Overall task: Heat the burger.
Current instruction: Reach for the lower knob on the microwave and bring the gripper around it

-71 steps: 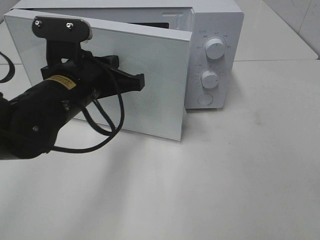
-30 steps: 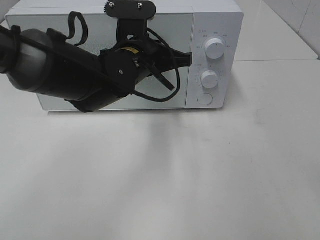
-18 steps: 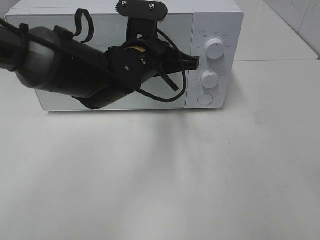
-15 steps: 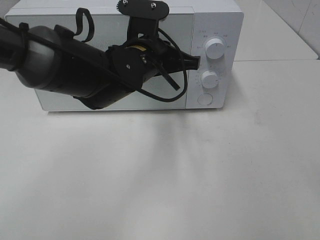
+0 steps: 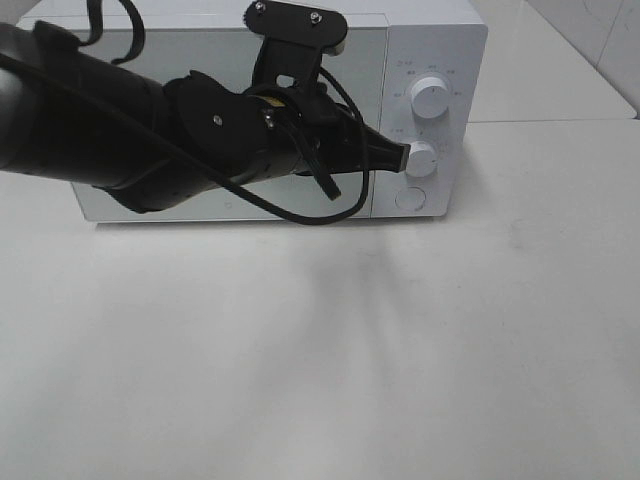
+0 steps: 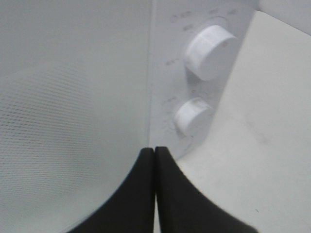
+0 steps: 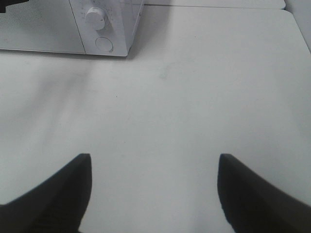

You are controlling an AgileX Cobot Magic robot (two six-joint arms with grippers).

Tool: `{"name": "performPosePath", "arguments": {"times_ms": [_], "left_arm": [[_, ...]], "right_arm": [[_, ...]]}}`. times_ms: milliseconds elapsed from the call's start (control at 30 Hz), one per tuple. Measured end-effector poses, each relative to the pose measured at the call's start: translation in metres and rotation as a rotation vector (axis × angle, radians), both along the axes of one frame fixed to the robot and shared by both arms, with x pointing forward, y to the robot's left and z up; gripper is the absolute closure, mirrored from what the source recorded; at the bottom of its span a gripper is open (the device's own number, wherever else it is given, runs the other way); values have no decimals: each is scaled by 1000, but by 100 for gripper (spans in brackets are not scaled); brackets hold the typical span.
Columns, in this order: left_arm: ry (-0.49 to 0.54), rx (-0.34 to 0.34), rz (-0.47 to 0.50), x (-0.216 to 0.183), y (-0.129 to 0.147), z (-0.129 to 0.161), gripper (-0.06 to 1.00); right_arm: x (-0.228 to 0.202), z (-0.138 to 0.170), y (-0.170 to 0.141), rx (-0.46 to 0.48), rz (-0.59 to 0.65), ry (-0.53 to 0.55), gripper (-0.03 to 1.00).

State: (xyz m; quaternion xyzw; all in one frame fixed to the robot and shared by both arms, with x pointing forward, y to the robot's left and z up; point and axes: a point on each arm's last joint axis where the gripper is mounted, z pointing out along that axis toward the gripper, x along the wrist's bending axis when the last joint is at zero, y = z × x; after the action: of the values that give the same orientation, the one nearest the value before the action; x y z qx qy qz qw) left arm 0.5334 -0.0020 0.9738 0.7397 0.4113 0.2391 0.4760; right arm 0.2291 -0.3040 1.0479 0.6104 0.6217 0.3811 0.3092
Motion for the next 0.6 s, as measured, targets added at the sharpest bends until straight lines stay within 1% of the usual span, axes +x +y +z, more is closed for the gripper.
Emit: {"name": "performPosePath", "arguments": {"times_ms": [33, 67, 133, 167, 200, 233, 267, 300, 333, 367, 400, 433, 467, 500, 533, 567, 600], "left_arm": [[25, 13, -54, -5, -1, 4, 94], [25, 13, -54, -5, -1, 4, 94], [82, 29, -122, -12, -2, 7, 94], [82, 29, -122, -12, -2, 7, 94], [132, 41, -156, -14, 0, 5, 94], [132, 41, -156, -14, 0, 5, 94], [163, 48, -170, -14, 2, 4, 94], [227, 64, -198, -13, 7, 0, 91], [227, 64, -198, -13, 7, 0, 91], [261, 69, -208, -12, 11, -1, 86], [316, 71, -217, -10, 18, -2, 72], [316, 71, -217, -10, 18, -2, 72], [361, 71, -226, -10, 25, 0, 50], [385, 73, -231, -10, 27, 1, 38], [385, 73, -231, -10, 27, 1, 38], [439, 83, -245, -12, 32, 2, 19], [467, 93, -251, -13, 36, 3, 11]], "right_arm": [[0, 0, 0, 0, 0, 0, 26], [0, 0, 0, 0, 0, 0, 26], [0, 0, 0, 0, 0, 0, 26], [0, 0, 0, 0, 0, 0, 26], [0, 0, 0, 0, 0, 0, 26], [0, 0, 0, 0, 0, 0, 26], [0, 0, 0, 0, 0, 0, 26], [0, 0, 0, 0, 0, 0, 26], [0, 0, 0, 0, 0, 0, 26], [0, 0, 0, 0, 0, 0, 26], [0, 0, 0, 0, 0, 0, 26], [0, 0, 0, 0, 0, 0, 26], [0, 0, 0, 0, 0, 0, 26], [0, 0, 0, 0, 0, 0, 26], [0, 0, 0, 0, 0, 0, 26], [0, 0, 0, 0, 0, 0, 26], [0, 0, 0, 0, 0, 0, 26]]}}
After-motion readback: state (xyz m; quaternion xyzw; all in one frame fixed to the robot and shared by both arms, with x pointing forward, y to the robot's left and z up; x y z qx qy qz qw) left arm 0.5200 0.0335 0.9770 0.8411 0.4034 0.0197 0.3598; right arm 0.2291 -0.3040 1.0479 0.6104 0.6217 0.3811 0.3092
